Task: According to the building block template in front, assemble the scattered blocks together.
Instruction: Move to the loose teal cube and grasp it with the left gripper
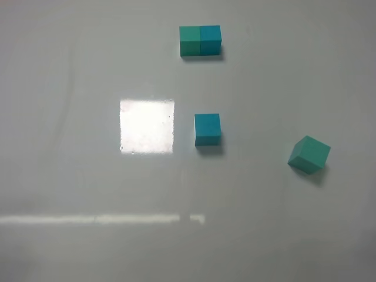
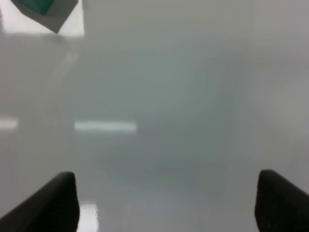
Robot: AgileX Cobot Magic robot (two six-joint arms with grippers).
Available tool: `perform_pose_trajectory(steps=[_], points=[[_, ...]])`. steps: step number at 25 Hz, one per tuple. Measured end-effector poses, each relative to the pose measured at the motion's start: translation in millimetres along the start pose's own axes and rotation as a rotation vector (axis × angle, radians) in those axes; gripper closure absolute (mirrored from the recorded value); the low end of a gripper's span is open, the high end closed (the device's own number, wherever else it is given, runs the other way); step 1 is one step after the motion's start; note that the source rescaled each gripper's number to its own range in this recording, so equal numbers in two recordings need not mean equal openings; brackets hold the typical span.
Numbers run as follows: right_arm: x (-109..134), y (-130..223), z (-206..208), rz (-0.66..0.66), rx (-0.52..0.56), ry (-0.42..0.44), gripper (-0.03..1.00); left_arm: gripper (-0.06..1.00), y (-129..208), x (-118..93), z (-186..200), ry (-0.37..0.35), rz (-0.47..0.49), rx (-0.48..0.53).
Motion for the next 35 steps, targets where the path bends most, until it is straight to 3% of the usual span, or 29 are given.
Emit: perform_pose_trajectory(steps=[9,35], points=[[-7.8,2.7,0.1,-0.048,0.015,0.049,0.11,0.26,0.0,0.0,0.0,0.000,0.000,0.000],[-7.8,2.9,0.0,-0.057,0.016,0.049,0.13,0.26,0.0,0.0,0.0,0.000,0.000,0.000]])
Point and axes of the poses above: a point on each arm's last joint axis where the gripper is mounted, z pointing back along that axis away from the gripper, x along the wrist's bending axis when the last joint is at zero, y = z × x, the point moved 7 cm from there along -z, pointing out along that axis toward the gripper, and after that the axes turned 12 degrees about z, right-handed, at the moved point
